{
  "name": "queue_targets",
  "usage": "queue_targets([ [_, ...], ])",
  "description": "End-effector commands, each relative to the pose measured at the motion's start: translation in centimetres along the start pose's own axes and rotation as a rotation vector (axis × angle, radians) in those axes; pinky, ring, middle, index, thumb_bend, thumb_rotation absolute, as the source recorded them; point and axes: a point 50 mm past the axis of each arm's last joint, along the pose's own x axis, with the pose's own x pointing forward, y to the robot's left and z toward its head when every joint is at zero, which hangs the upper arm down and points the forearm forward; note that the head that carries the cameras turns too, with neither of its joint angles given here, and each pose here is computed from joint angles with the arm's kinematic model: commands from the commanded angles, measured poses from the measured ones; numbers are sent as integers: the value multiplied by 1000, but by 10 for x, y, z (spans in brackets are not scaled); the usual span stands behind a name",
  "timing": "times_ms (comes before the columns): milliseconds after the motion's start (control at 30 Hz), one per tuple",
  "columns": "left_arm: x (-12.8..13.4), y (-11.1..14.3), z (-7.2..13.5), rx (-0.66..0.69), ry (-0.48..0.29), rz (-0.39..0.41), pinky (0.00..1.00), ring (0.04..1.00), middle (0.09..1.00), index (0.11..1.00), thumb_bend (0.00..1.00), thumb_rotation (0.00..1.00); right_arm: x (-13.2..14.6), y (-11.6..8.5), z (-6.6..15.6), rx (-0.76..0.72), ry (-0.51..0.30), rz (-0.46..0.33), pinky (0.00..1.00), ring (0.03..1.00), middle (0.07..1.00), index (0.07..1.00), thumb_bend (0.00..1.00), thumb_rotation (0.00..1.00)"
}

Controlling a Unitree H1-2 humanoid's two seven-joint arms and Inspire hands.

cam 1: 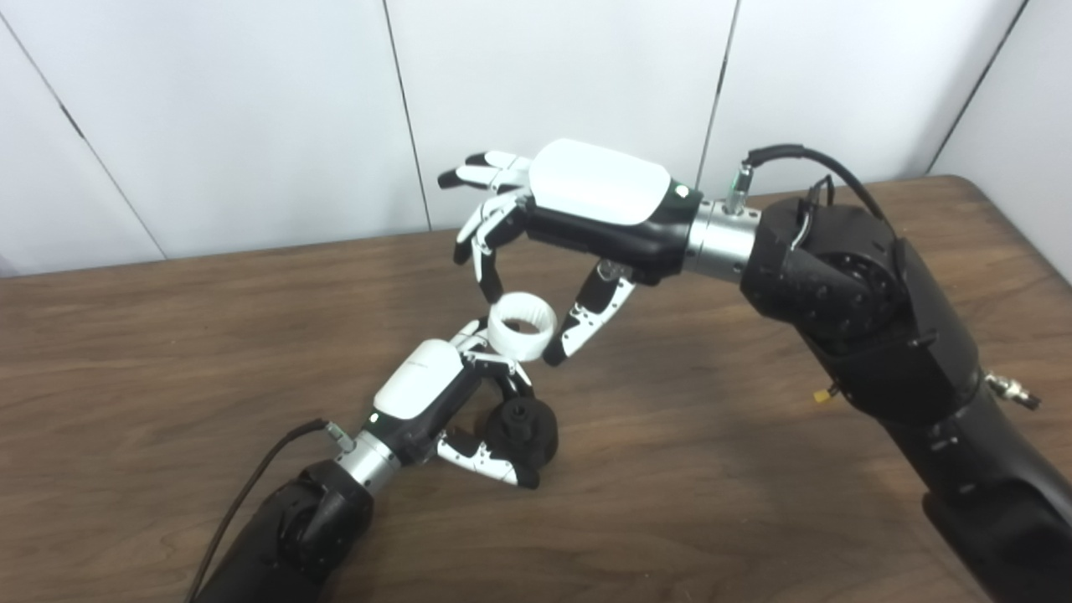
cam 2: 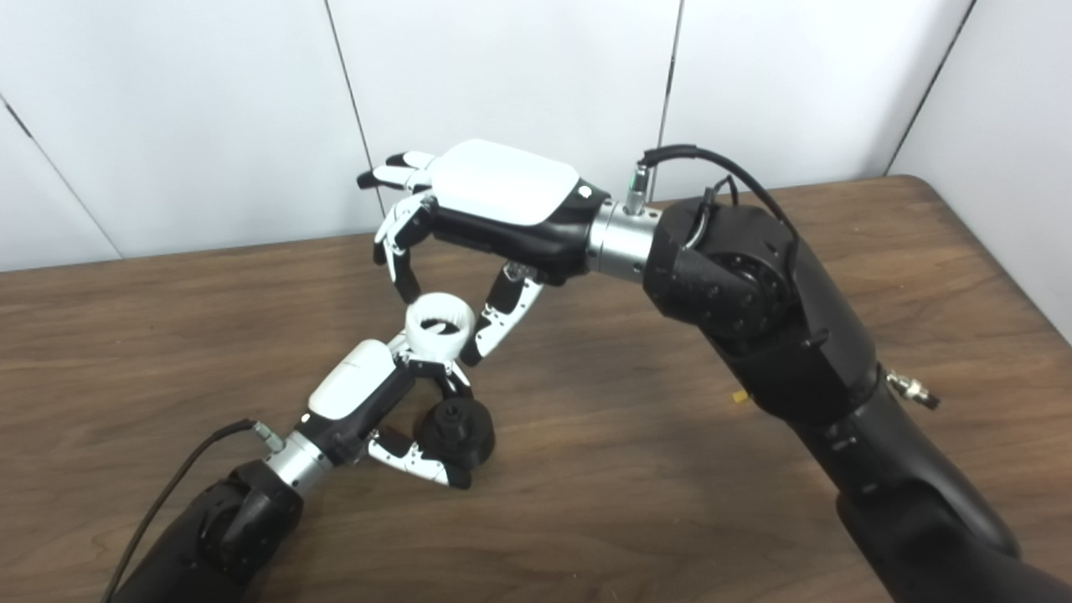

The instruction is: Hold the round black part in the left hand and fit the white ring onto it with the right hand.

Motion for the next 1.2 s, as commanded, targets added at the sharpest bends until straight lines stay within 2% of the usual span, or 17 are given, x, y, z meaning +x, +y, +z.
queue_targets([
  [0,-14,-29,-2,-8,50,-114,1000,933,715,481,524,57,-1,-18,9,-40,-39,-50,1000,972,726,478,524,138],
  [300,-11,-25,3,-5,51,-110,1000,938,721,481,524,58,-5,1,14,-20,-49,-22,1000,970,733,479,524,138],
  [633,-11,-24,7,-4,47,-108,1000,941,725,481,524,59,-14,25,8,19,-24,4,1000,955,736,479,524,137],
  [1167,-9,-26,14,-2,45,-116,1000,945,728,481,524,59,-10,37,-6,21,2,51,1000,973,744,480,525,136],
])
